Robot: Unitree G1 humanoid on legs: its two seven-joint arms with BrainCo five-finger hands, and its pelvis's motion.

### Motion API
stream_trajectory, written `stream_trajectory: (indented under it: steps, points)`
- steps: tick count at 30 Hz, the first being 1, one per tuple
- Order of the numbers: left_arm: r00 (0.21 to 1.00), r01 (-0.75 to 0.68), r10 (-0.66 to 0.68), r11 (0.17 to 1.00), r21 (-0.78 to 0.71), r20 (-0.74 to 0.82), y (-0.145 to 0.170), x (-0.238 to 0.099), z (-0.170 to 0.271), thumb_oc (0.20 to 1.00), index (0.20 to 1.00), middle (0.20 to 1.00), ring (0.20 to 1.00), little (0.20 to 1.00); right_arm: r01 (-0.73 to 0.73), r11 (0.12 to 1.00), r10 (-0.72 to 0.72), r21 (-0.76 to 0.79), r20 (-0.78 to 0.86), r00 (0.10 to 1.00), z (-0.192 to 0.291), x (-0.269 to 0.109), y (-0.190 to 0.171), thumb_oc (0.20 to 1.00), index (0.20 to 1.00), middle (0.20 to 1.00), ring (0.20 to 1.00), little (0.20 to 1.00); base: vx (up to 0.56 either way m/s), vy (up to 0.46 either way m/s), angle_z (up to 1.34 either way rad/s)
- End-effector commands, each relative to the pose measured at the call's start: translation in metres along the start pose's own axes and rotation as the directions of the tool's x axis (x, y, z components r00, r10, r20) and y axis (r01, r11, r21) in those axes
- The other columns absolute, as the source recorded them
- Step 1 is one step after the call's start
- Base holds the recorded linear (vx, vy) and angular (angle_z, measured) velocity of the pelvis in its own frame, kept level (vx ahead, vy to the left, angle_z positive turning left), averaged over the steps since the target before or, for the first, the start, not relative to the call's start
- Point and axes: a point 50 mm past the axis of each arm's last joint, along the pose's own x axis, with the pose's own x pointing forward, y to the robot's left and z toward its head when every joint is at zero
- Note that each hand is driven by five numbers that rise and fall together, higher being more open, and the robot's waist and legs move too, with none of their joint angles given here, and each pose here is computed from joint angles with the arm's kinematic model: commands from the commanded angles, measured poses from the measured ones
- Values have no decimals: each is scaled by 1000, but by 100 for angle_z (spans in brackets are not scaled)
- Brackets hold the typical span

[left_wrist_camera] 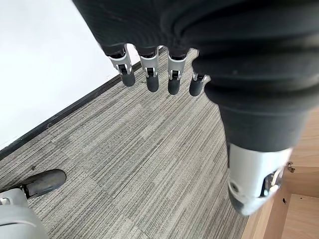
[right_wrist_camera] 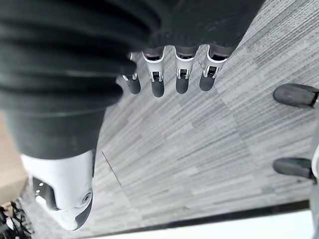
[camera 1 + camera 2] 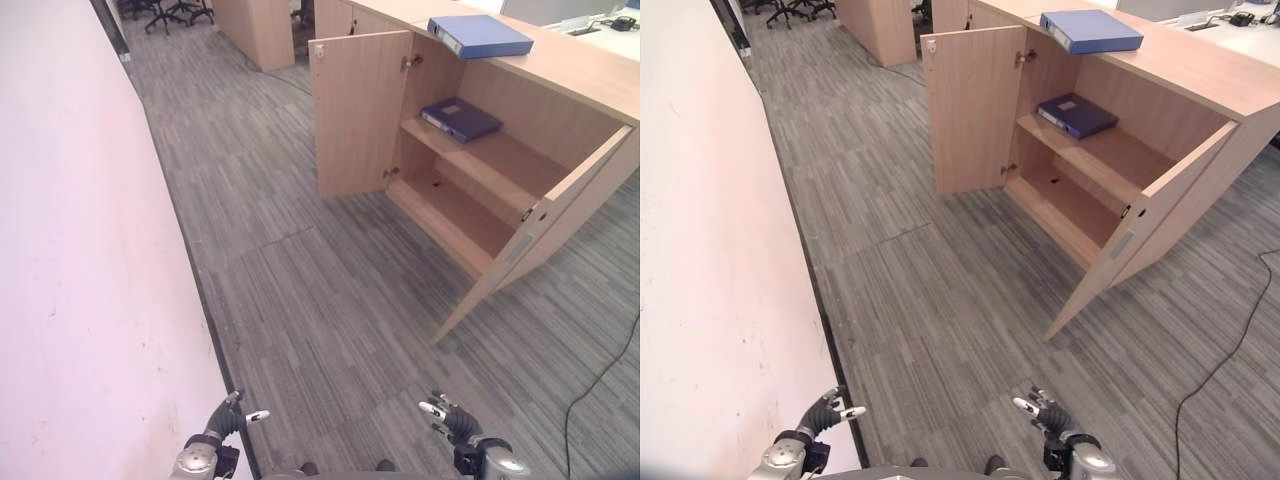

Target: Put the empty folder in the office cabinet

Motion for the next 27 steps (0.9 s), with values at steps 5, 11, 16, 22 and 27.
stream_trajectory:
  steps: [5,11,16,22,27]
  points:
    - [997,-11,11,1000,12,70,12,4,17,1000,1000,1000,1000,1000,-57,998,60,-40,87,994,20,3,8,1000,1000,1000,1000,1000,0,0,0]
    - [998,-8,7,1000,19,68,12,5,18,1000,1000,1000,1000,1000,-36,999,37,-29,61,997,15,3,5,1000,1000,1000,1000,1000,0,0,0]
    - [998,-9,8,1000,20,63,12,4,17,1000,1000,1000,1000,1000,-21,1000,22,-17,46,999,11,3,2,1000,1000,1000,1000,1000,0,0,0]
    - [999,-8,7,1000,27,54,12,5,15,1000,1000,1000,1000,1000,-9,1000,10,-16,47,999,12,3,0,1000,1000,1000,1000,1000,0,0,0]
    - [999,-8,7,1000,19,54,12,5,15,1000,1000,1000,1000,1000,-4,1000,4,-9,45,999,11,2,-1,1000,1000,1000,1000,1000,-11,-42,3]
